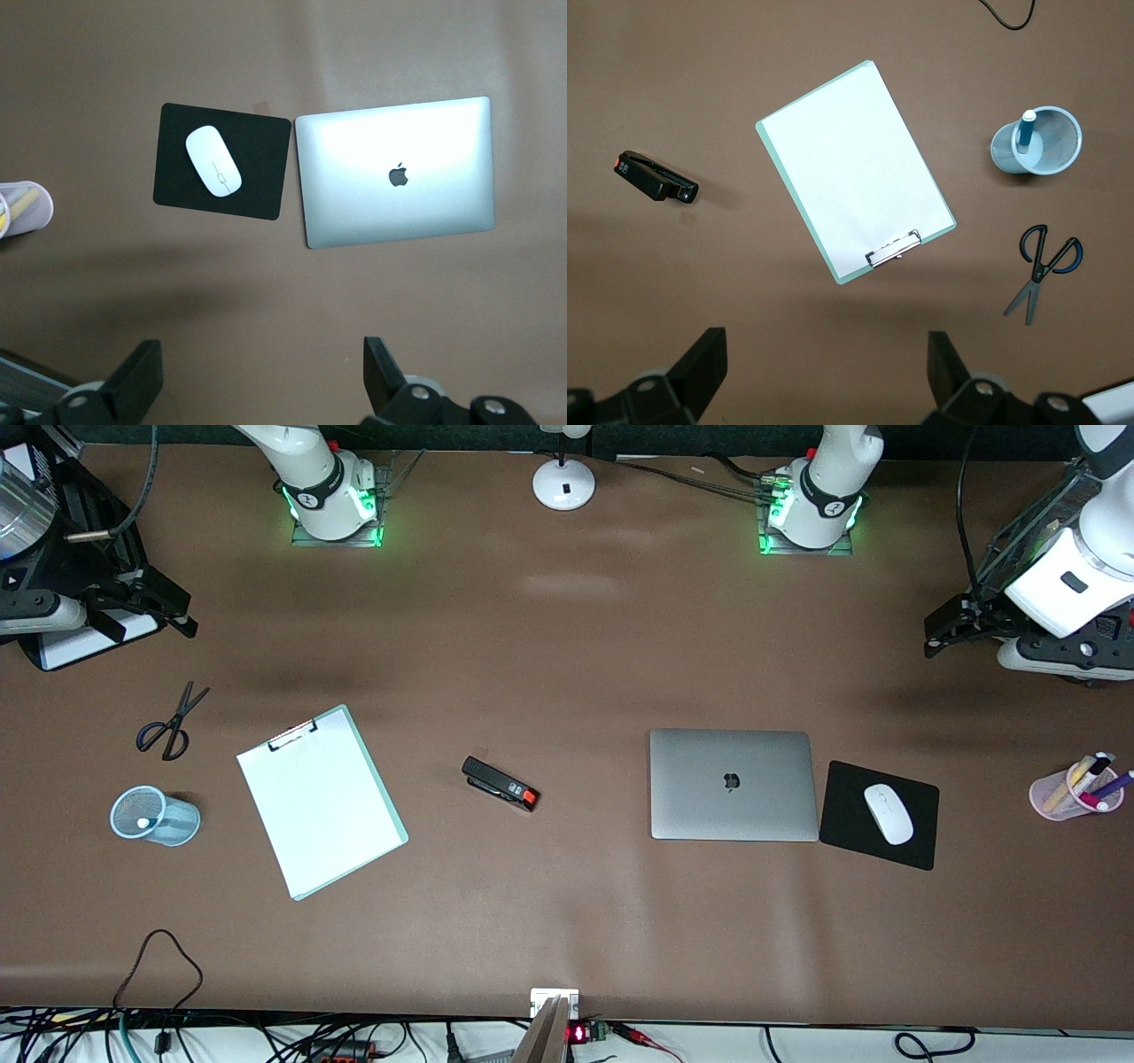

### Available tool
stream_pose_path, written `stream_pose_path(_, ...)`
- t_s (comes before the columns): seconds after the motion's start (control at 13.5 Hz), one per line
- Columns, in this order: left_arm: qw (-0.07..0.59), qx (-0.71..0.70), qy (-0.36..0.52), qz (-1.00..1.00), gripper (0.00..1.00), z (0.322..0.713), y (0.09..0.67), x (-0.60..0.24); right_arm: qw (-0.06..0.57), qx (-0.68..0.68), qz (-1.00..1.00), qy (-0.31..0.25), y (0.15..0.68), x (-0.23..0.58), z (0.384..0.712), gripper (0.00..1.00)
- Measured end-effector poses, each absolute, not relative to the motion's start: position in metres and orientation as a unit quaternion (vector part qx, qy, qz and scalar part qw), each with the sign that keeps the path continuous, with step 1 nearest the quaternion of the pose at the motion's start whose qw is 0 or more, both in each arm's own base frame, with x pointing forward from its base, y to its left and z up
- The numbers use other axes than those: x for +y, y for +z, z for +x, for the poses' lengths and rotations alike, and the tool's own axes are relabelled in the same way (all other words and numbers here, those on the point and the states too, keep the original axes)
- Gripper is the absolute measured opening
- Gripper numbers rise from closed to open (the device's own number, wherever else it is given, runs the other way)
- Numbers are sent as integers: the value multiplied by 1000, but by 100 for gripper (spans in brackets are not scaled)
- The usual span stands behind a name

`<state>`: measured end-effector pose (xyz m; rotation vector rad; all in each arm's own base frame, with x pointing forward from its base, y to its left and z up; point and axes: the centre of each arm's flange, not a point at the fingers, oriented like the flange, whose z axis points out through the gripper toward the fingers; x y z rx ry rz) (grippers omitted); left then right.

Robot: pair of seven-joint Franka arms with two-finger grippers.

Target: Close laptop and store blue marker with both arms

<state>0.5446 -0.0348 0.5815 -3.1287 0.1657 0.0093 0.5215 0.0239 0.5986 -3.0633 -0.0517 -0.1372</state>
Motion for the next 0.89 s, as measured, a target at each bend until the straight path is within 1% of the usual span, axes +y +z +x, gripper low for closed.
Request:
stream_pose_path(0.37, 4, 58, 6, -998, 100, 545, 581, -41, 36, -39, -998, -39, 610, 46, 517, 100)
stream_pose_path(0.89, 4, 64, 12, -998, 100, 552, 575, -42, 35, -42, -998, -31, 607, 49, 517, 100)
